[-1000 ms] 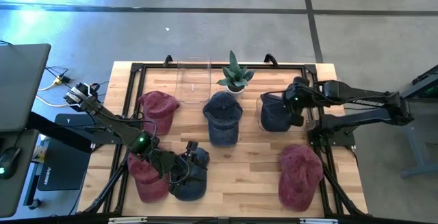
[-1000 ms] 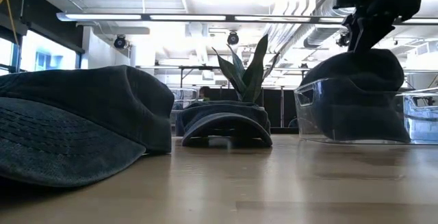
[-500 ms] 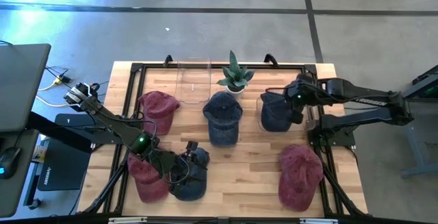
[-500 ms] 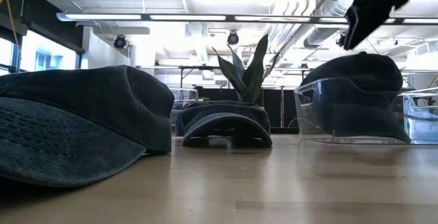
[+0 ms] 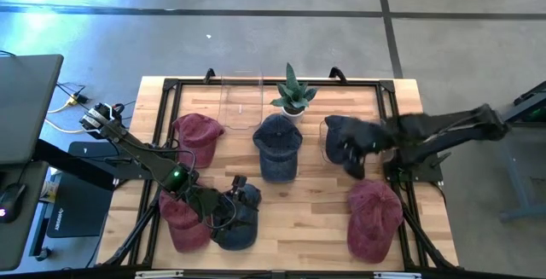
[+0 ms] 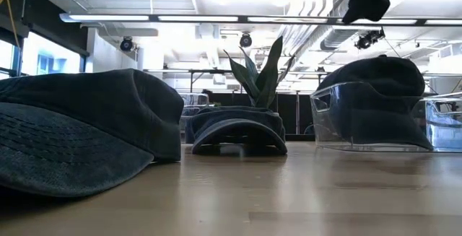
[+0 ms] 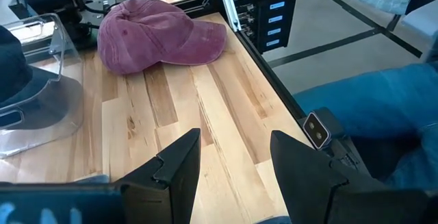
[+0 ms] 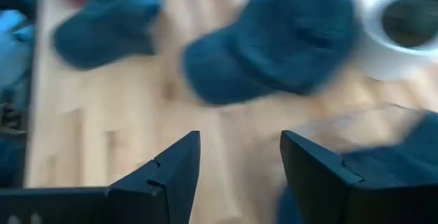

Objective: Pick & Place hat
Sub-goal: Put the right red cap into the left transparent bin

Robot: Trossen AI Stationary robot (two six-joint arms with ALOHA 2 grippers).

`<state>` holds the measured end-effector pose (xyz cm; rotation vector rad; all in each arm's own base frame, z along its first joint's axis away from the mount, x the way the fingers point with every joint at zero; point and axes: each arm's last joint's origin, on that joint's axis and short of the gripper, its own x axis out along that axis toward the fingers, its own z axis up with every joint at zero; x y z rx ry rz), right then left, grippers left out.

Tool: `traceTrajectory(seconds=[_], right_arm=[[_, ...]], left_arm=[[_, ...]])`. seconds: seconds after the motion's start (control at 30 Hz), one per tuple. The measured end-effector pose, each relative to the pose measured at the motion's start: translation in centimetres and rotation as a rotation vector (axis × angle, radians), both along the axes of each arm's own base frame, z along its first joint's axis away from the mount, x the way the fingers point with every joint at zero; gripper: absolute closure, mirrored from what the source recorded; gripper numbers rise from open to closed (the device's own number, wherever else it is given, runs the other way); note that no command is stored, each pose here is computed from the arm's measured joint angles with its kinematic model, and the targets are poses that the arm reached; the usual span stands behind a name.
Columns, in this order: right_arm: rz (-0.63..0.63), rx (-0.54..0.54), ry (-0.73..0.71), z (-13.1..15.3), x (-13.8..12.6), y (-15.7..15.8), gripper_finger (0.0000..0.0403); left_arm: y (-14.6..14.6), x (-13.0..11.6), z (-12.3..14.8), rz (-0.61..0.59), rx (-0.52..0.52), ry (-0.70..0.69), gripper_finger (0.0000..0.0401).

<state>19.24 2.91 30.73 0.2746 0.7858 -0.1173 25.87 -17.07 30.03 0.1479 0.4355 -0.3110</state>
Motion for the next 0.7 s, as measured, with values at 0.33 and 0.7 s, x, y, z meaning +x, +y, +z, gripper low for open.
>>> traceTrajectory(seconds=[0.33, 0.7], right_arm=[[0.252, 0.099, 0.095, -4.8, 4.4, 10.0, 0.0255], [-0.002, 0.379, 0.819, -6.9, 1.2, 11.5, 0.0278]], left_arm=[[0.0, 0.0, 0.0, 0.001, 0.001, 0.0, 0.0229], [0.0, 0.0, 0.0, 0.004, 0.001, -0.001, 0.0229]])
